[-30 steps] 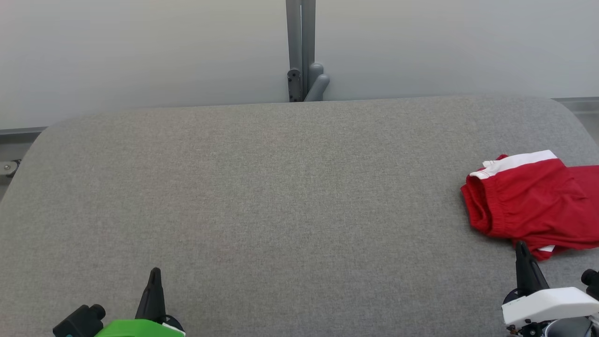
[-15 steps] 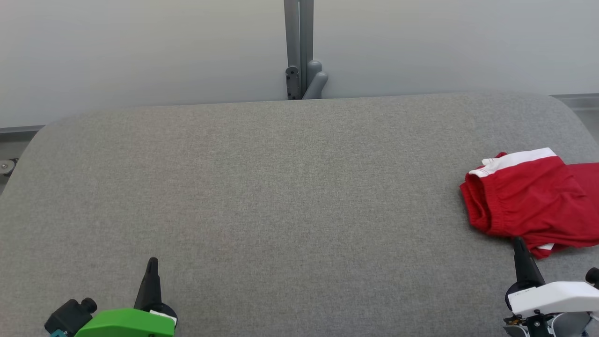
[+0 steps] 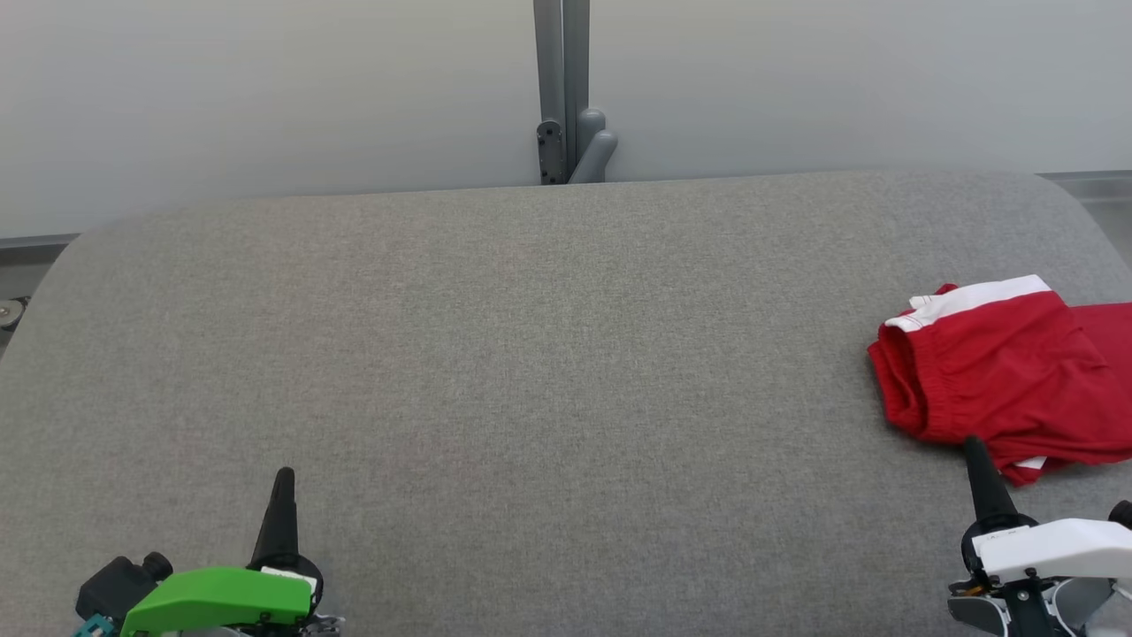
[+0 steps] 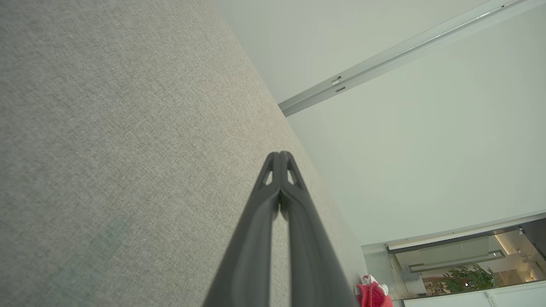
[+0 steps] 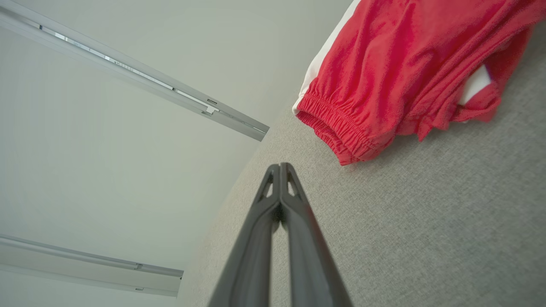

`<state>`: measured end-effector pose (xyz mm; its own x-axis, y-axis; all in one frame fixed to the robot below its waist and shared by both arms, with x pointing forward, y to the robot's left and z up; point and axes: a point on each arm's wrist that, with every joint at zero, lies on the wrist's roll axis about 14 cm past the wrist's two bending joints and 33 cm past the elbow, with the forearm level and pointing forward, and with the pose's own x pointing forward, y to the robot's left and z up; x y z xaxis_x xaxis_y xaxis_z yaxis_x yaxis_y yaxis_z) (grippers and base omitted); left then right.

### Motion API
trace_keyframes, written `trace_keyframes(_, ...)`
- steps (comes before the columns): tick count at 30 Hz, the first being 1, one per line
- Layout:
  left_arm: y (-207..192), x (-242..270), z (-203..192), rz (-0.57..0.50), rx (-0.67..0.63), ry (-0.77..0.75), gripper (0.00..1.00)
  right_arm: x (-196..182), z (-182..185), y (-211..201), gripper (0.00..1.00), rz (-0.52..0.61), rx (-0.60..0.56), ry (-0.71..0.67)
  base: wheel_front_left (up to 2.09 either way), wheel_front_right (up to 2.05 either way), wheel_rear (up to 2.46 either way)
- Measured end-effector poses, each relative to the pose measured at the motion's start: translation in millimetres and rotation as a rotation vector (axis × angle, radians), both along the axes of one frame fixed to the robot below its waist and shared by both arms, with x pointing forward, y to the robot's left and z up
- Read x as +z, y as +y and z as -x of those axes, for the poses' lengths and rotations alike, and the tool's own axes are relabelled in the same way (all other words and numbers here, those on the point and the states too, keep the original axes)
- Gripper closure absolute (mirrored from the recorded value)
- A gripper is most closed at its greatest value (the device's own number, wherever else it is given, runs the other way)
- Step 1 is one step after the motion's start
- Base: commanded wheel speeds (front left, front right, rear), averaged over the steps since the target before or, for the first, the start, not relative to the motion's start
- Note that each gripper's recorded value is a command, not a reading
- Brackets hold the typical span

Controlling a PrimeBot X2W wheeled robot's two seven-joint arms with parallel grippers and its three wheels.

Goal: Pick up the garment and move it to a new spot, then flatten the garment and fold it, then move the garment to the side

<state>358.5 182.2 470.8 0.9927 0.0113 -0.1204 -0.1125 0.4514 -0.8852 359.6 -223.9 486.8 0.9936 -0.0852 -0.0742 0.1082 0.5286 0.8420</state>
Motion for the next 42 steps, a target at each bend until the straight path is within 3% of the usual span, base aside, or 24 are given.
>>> trace_keyframes(42, -4, 23, -23, 0.366, -0.006, -0.071, 1.0, 12, -14, 3, 1.0, -0.436, 0.018, -0.07, 0.0, 0.0, 0.0)
